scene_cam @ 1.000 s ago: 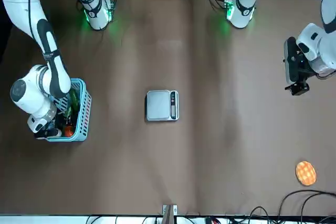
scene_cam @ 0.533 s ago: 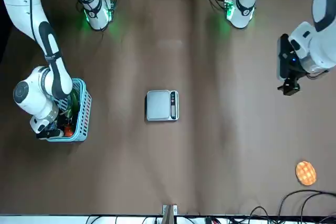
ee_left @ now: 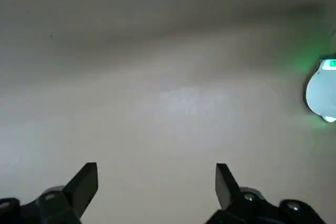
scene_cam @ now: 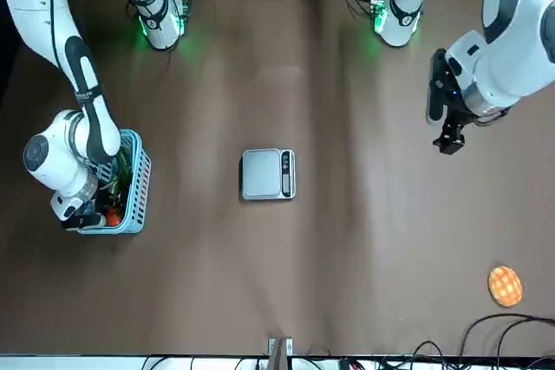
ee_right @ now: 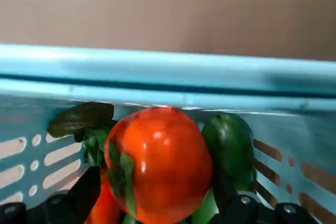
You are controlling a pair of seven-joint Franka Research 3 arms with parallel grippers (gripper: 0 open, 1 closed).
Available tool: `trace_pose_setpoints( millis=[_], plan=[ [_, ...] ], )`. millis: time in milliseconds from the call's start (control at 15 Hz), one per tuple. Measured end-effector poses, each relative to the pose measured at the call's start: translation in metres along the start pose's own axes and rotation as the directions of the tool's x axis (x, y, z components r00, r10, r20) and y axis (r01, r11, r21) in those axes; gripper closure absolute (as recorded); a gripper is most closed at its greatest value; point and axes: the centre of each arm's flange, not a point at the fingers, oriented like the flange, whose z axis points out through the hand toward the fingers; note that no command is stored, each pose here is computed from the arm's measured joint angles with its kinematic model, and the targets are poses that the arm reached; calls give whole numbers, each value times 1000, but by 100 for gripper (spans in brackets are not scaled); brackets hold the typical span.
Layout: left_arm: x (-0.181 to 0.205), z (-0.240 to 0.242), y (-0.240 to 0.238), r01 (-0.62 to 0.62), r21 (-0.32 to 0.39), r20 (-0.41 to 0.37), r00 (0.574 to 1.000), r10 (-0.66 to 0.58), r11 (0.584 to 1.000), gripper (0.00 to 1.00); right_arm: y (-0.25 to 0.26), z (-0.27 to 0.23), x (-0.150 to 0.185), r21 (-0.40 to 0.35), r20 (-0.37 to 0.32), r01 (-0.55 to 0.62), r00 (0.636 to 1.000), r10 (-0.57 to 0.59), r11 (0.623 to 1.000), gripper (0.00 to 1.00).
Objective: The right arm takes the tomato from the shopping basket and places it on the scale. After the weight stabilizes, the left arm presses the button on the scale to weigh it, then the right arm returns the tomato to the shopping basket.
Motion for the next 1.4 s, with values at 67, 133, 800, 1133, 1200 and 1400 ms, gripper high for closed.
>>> trace_pose_setpoints(
  millis=[67,133,800,1133,1200,1400],
  plan=[
    [7,-1,-1,-2,7,1,1000,2,1000,1,0,0,0,0,1,0,1000,0,1000,6],
    [13,-1,-2,-3,16,3,1000,3,1000,1,0,1,0,0,1,-1,1000,1,1000,11],
    [39,3,-12,-8,53,5,1000,8,999,58,0,-2,1,0,0,0,1000,0,1000,27],
    [34,7,-15,1,48,3,1000,-1,999,81,-1,-9,4,10,14,4,1000,-4,1000,27],
    [34,9,-16,1,47,3,1000,-1,999,83,-3,-16,6,16,22,6,1000,-6,1000,27],
    [33,8,-19,2,66,1,1000,-2,998,97,-6,-38,8,31,37,11,999,-12,999,27]
  ],
)
